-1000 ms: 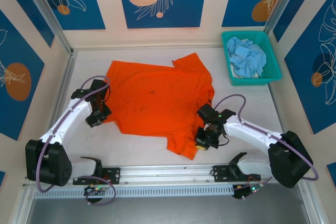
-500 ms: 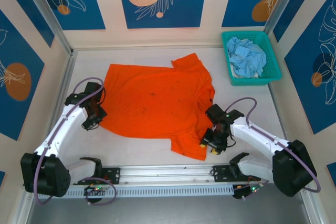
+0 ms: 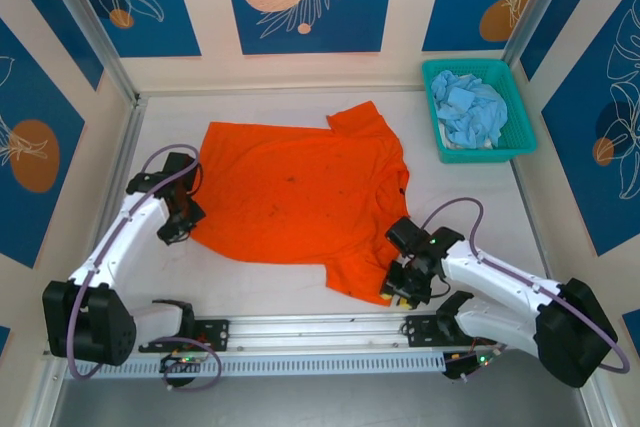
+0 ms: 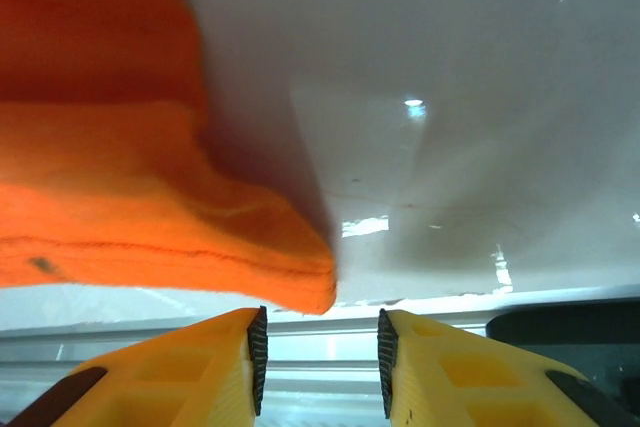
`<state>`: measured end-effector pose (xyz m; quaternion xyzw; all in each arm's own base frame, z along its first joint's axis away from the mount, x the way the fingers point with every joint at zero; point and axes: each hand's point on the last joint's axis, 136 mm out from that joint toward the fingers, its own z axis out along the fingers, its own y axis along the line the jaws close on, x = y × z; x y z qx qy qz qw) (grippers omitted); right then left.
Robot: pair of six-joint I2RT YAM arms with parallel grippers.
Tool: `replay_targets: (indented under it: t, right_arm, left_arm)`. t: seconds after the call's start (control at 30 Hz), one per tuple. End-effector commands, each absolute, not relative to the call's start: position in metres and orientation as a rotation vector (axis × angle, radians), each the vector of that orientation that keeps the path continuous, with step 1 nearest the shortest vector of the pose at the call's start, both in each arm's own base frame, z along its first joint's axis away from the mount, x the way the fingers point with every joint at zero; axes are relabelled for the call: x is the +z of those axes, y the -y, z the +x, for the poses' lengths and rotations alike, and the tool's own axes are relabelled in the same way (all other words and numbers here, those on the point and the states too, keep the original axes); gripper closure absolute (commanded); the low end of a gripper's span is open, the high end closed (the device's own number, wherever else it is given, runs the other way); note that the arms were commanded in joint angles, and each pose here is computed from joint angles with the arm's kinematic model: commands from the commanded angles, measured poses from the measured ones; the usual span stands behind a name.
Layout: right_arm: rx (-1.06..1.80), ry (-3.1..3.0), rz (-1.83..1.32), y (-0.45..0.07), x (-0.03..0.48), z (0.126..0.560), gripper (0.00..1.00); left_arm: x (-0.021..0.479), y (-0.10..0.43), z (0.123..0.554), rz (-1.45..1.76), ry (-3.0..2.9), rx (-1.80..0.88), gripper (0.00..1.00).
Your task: Fold and stack the t-shirts
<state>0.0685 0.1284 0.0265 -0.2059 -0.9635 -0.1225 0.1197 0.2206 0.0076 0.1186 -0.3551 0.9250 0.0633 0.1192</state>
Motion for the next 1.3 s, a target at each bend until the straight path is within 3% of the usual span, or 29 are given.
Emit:
replay_targets:
  t: [0.0,0.13,0.43,0.93,1.27]
  right_arm:
    - [-0.365,2.808,-0.616,-0.134,0.022,0.072,0.64]
    - [-0.326,2.797,-0.628,-0.133,0.013,0.073,0.66]
    - [-0.273,2.785,-0.648,-0.132,0.003,0.073,1.0]
    - [-0.493,2.727,-0.725,-0.141,0.083,0.051,1.0]
    - [-0.705,2.851,-0.741,-0.167,0.142,0.117,1.0]
  left_arm:
    - [0.124,-0.006,0.227,-1.052,-2.701,0.159,1.0]
    - [0.125,-0.008,0.227,-1.039,-2.706,0.178,1.0]
    - [0.127,-0.011,0.226,-1.001,-2.717,0.214,1.0]
    - [0.136,-0.019,0.211,-1.023,-2.718,0.278,1.0]
    - [0.157,-0.021,0.253,-0.981,-2.681,0.274,1.0]
